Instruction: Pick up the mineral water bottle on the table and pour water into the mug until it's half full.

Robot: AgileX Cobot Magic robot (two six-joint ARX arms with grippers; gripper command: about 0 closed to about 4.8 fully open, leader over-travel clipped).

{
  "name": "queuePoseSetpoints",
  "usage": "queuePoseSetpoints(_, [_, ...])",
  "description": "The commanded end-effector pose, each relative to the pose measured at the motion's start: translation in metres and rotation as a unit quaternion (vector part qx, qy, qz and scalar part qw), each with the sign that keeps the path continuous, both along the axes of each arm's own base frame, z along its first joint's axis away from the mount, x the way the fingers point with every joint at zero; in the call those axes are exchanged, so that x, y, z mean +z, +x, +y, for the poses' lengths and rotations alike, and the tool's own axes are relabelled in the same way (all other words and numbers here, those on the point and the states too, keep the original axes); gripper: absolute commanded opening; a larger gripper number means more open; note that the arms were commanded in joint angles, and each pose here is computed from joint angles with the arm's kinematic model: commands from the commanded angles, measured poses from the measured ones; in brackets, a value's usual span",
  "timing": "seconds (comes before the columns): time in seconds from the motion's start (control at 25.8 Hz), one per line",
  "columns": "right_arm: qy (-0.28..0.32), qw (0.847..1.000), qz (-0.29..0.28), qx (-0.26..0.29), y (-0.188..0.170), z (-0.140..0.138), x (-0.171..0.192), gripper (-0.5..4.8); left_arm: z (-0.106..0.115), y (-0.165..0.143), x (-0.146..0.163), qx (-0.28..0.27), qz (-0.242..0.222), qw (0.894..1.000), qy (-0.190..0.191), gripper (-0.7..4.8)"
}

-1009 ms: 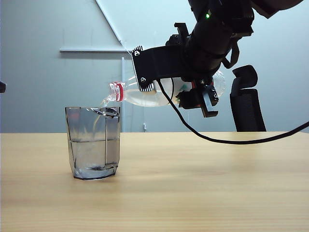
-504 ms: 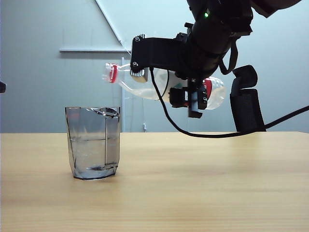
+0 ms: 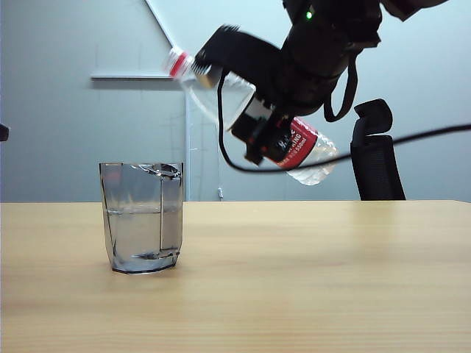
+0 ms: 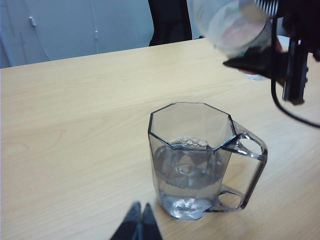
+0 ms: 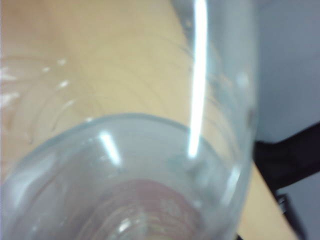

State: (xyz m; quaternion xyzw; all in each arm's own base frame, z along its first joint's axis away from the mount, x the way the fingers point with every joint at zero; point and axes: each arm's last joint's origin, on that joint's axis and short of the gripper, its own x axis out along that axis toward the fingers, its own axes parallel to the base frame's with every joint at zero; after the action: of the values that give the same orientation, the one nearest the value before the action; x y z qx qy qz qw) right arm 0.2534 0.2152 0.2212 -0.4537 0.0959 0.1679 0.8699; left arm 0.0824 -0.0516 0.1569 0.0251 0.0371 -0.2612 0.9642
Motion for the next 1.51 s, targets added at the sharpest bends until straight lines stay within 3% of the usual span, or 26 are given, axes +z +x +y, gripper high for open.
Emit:
queuePoseSetpoints(0.04, [0.105,0.994,-0.007,-0.031,-0.001,-0.001,0.014,3.22,0.000,0.000,0.002,-0.001,-0.005,1.000,-0.005,-0.02])
queuePoseSetpoints(0.23, [0.217,0.975,0.007,-0.044,-0.003,-0.007,0.025,2.16,0.000,0.000,0.002,-0.001,-0.005,1.000,-0.005,-0.02])
queuePoseSetpoints(0.47, [0.316,0.947,0.037,-0.051,-0.002,-0.017,0.029,2.16,0.000,0.000,0.002,-0.001,-0.005,1.000,-0.005,-0.02])
queuePoseSetpoints(0.74, [0.383,0.919,0.069,-0.064,-0.017,-0.041,0.014,2.16,0.000,0.000,0.002,-0.001,-0.005,1.000,-0.005,-0.02])
queuePoseSetpoints(1.05, [0.496,0.864,0.081,-0.025,-0.045,-0.087,-0.034,2.48,0.000,0.000,0.002,-0.001,-0.005,1.000,-0.005,-0.02])
queuePoseSetpoints(1.51, [0.480,0.870,0.102,-0.046,-0.039,-0.094,-0.066,2.48,0.001,0.001,0.002,0.007,-0.005,1.000,-0.005,-0.02])
